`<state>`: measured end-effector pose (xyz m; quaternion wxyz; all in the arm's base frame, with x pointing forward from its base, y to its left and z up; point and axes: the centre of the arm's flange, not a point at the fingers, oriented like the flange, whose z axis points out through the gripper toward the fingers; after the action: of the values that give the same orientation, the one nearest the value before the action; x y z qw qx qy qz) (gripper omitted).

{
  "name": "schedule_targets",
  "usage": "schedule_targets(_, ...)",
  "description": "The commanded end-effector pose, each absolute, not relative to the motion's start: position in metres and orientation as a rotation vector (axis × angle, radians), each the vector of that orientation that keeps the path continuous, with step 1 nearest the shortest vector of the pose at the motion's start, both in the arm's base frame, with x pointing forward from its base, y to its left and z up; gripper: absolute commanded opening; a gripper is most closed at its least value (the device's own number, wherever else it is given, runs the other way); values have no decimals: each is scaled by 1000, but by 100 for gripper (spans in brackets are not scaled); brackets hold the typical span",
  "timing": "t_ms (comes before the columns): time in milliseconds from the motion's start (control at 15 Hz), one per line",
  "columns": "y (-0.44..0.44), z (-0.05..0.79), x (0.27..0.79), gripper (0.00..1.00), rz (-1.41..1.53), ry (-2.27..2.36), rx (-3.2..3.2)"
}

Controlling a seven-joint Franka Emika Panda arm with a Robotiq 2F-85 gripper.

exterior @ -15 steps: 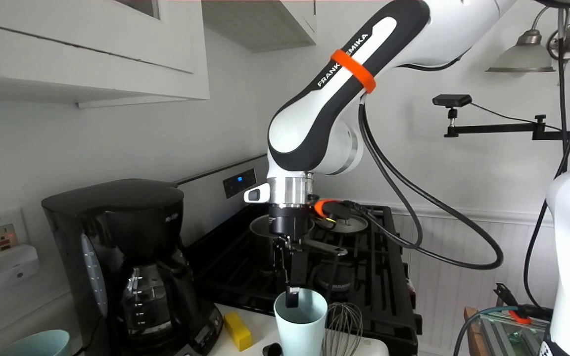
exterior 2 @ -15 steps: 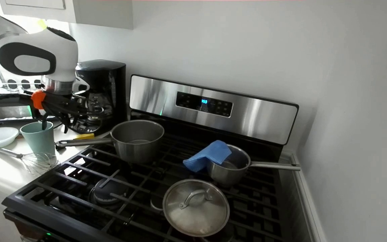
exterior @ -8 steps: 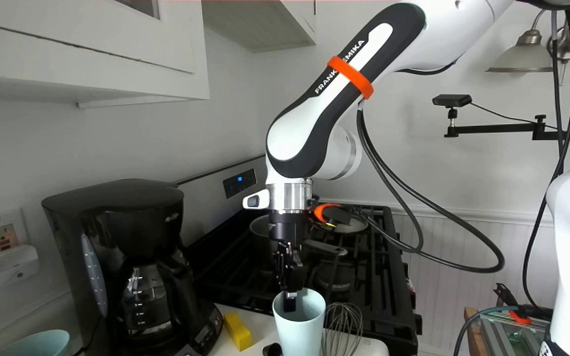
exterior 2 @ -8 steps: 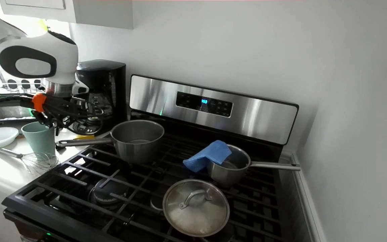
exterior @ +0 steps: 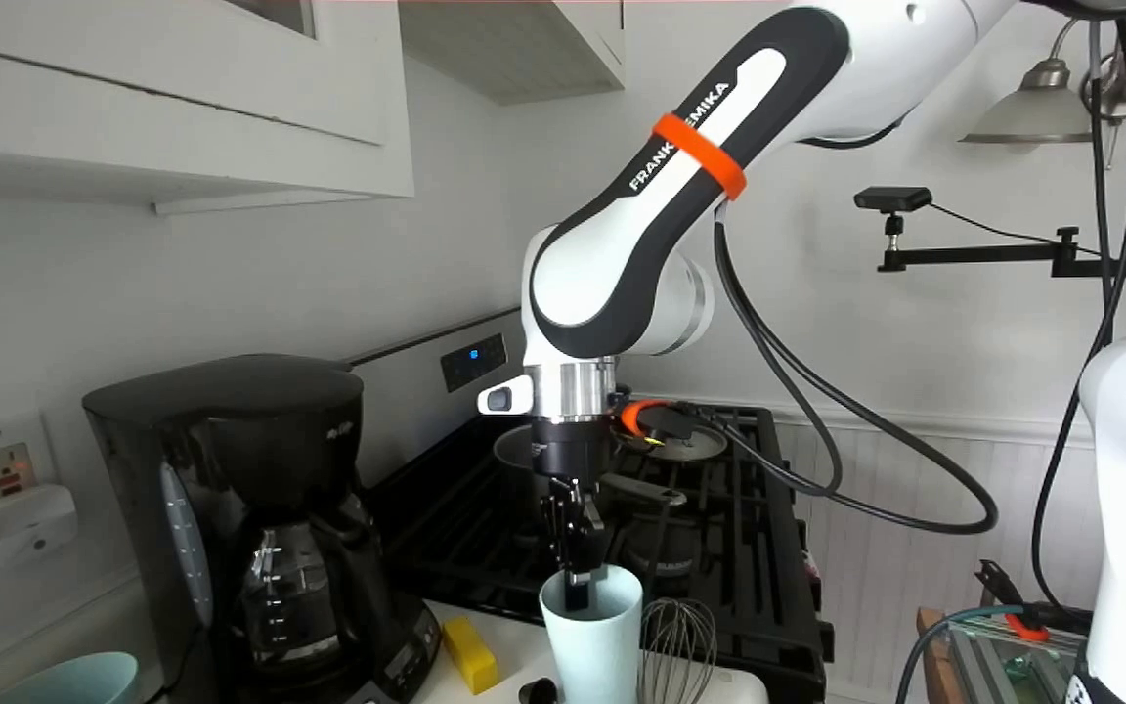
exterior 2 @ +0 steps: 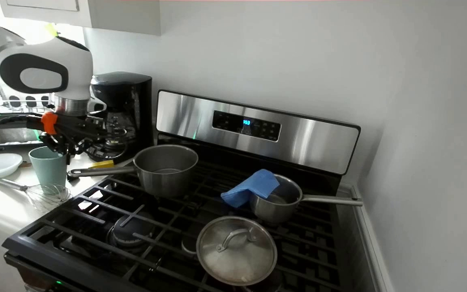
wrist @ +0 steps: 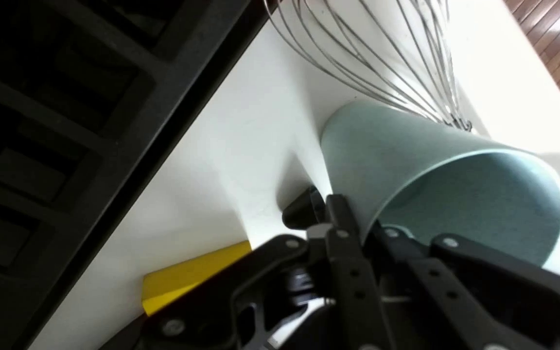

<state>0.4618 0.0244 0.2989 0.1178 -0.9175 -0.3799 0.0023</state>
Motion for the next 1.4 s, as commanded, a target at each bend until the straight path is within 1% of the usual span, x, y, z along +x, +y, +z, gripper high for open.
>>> schedule_targets(0, 18, 329, 451, 1, -37, -1159, -2710)
schedule_targets(600, -24, 443, 436, 1, -321, -1045, -2779)
schedule_targets(667, -13, 413, 451, 4, -280, -1077, -2759)
schedule_targets(933, -24, 436, 442, 4, -333, -1051, -2764)
schedule_targets(1000, -24, 436, 442, 1, -332, -1051, -2764)
schedule_targets(1333, -31, 473, 442, 1, -485, -1096, -2859)
